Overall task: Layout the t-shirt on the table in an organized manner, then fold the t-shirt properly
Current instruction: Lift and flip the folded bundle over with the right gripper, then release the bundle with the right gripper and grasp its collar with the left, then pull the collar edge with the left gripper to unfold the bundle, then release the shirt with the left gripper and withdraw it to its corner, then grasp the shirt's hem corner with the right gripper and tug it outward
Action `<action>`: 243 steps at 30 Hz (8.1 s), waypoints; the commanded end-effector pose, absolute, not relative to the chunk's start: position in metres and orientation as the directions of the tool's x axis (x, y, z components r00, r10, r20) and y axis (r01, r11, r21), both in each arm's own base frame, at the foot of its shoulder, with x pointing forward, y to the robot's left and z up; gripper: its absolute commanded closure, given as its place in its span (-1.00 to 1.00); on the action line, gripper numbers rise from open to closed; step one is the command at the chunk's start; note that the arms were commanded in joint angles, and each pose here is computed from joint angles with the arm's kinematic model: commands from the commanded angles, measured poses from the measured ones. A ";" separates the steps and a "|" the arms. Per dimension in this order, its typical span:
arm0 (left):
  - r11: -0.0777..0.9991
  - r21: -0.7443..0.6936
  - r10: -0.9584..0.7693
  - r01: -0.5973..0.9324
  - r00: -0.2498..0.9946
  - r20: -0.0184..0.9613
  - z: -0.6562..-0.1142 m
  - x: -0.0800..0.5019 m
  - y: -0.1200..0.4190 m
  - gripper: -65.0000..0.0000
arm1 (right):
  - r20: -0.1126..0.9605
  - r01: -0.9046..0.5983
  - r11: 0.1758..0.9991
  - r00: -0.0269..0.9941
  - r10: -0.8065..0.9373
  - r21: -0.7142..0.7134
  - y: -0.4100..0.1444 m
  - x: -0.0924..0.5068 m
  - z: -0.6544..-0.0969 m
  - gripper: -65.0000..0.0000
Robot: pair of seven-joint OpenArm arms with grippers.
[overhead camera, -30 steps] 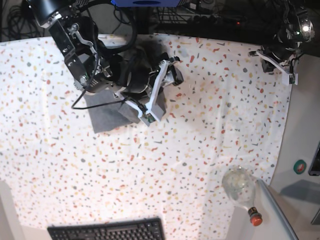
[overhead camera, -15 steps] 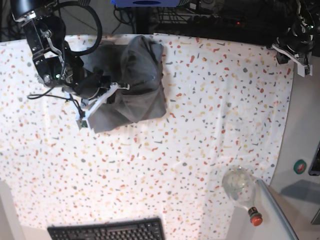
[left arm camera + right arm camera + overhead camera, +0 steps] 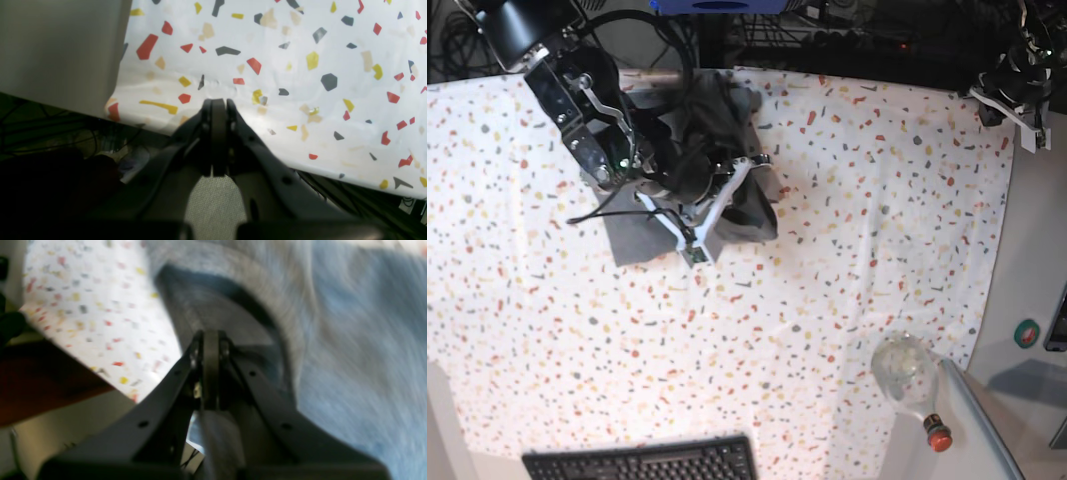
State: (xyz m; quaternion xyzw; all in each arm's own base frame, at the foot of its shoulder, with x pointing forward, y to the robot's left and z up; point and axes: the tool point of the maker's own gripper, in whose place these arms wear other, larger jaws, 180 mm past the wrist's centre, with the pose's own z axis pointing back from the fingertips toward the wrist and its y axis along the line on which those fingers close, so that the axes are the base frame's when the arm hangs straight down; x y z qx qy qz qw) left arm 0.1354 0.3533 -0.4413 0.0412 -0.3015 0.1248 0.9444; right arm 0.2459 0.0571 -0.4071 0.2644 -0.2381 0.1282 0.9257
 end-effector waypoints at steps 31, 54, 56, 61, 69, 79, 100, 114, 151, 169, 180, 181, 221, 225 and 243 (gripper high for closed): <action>0.968 0.004 0.193 -0.251 0.756 0.625 -0.429 0.153 0.359 1.00 | 0.363 -0.425 0.804 0.888 0.282 0.415 0.059 0.148 -0.431 1.00; 0.968 0.000 0.196 -0.250 0.760 0.620 -0.431 0.152 0.358 1.00 | 0.332 -0.499 0.780 0.860 0.389 0.377 0.079 0.146 -0.452 1.00; 0.977 -0.013 0.176 -0.212 0.772 0.611 -0.435 0.156 0.344 1.00 | 0.352 -0.509 0.774 0.851 0.389 0.376 0.081 0.153 -0.446 1.00; 0.996 -0.047 0.086 -0.073 0.786 0.613 -0.436 0.174 0.297 1.00 | 0.418 -0.558 0.721 0.818 0.394 0.412 0.090 0.156 -0.398 1.00; 0.949 -0.236 0.007 0.209 0.735 0.678 -0.413 0.197 0.169 1.00 | 0.453 -0.307 0.873 0.884 0.114 0.379 0.005 0.217 -0.385 1.00; 0.800 -0.578 0.271 0.165 0.759 0.592 -0.418 0.209 0.108 -0.61 | 0.452 -0.144 0.960 0.892 0.020 0.241 -0.095 0.233 -0.395 1.00; 0.698 -0.693 0.204 0.181 0.877 0.434 -0.473 0.219 0.016 -0.55 | 0.533 -0.102 0.977 0.846 -0.013 0.187 -0.147 0.242 -0.388 1.00; 0.801 -0.509 -0.082 0.317 0.899 0.430 -0.484 0.258 0.031 1.00 | 0.575 -0.036 0.991 0.817 -0.046 0.130 -0.227 0.244 -0.396 1.00; -0.128 0.512 -0.897 0.850 -0.319 0.305 -0.450 0.299 -0.135 1.00 | 0.455 0.209 0.962 0.849 -0.268 0.176 -0.270 0.205 -0.446 1.00; -0.171 0.503 -0.918 0.847 -0.323 0.231 -0.451 0.304 -0.122 1.00 | 0.472 0.204 0.962 0.840 -0.268 0.184 -0.268 0.214 -0.442 1.00; -0.166 0.539 -0.923 0.826 -0.322 0.209 -0.434 0.310 -0.122 0.30 | 0.470 0.205 0.961 0.841 -0.269 0.185 -0.268 0.214 -0.443 1.00; -0.165 0.544 -0.921 0.823 -0.325 0.212 -0.432 0.310 -0.122 0.20 | 0.470 0.205 0.961 0.841 -0.269 0.185 -0.268 0.214 -0.443 1.00; 0.992 0.127 -0.086 0.003 0.752 0.654 -0.397 0.171 0.297 1.00 | 0.601 -0.196 0.955 0.799 0.023 0.224 -0.141 0.362 -0.409 -0.26; 0.991 0.133 -0.077 -0.013 0.759 0.646 -0.398 0.164 0.303 1.00 | 0.588 -0.260 0.944 0.803 0.096 0.201 -0.122 0.367 -0.419 -0.25; 0.992 0.125 -0.075 -0.009 0.759 0.646 -0.399 0.165 0.300 1.00 | 0.573 -0.130 0.972 0.819 -0.006 0.196 -0.134 0.380 -0.434 -0.20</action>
